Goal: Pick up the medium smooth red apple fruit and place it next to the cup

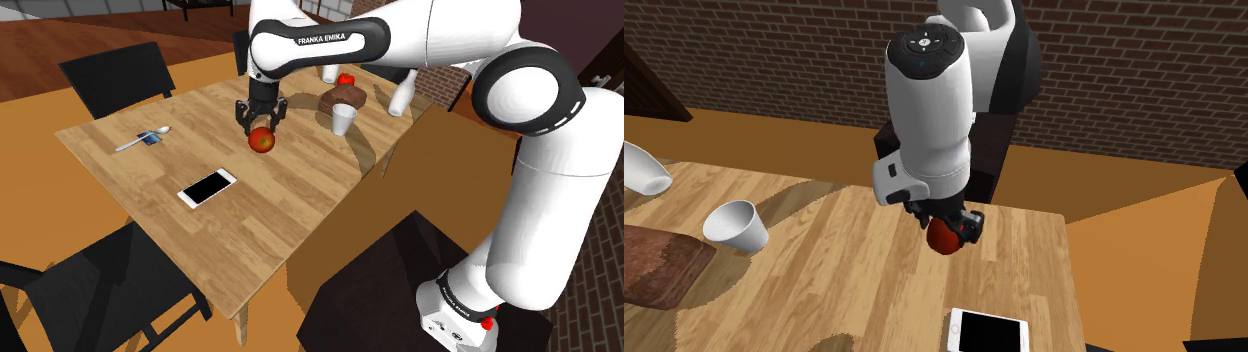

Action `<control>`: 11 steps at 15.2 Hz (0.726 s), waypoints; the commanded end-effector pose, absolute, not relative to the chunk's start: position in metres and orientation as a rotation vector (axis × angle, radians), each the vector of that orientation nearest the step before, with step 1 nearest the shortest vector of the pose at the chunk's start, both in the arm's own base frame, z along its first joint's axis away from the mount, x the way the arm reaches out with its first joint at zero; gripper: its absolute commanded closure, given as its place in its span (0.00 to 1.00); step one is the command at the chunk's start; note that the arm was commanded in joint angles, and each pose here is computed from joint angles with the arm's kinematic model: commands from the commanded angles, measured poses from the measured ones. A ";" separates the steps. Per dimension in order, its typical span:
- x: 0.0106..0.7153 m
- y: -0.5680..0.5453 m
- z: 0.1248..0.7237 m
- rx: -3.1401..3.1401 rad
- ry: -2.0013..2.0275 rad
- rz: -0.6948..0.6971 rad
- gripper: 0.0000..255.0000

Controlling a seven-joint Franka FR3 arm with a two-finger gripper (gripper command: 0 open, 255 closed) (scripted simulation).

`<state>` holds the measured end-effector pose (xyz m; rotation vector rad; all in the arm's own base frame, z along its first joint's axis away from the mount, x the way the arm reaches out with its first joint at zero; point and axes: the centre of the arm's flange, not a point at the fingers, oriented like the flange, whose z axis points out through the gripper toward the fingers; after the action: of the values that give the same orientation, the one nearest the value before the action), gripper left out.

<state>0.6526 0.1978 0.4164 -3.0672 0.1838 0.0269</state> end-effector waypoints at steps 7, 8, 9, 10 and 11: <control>0.667 0.092 0.415 -3.067 0.182 0.027 1.00; 0.669 0.079 0.415 -3.067 0.182 0.027 1.00; 0.670 0.066 0.415 -3.067 0.182 0.027 1.00; 0.672 0.053 0.415 -3.067 0.182 0.027 1.00; 0.673 0.039 0.415 -3.067 0.182 0.027 1.00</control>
<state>0.6724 0.0532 0.4151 -3.0673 0.1836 0.0270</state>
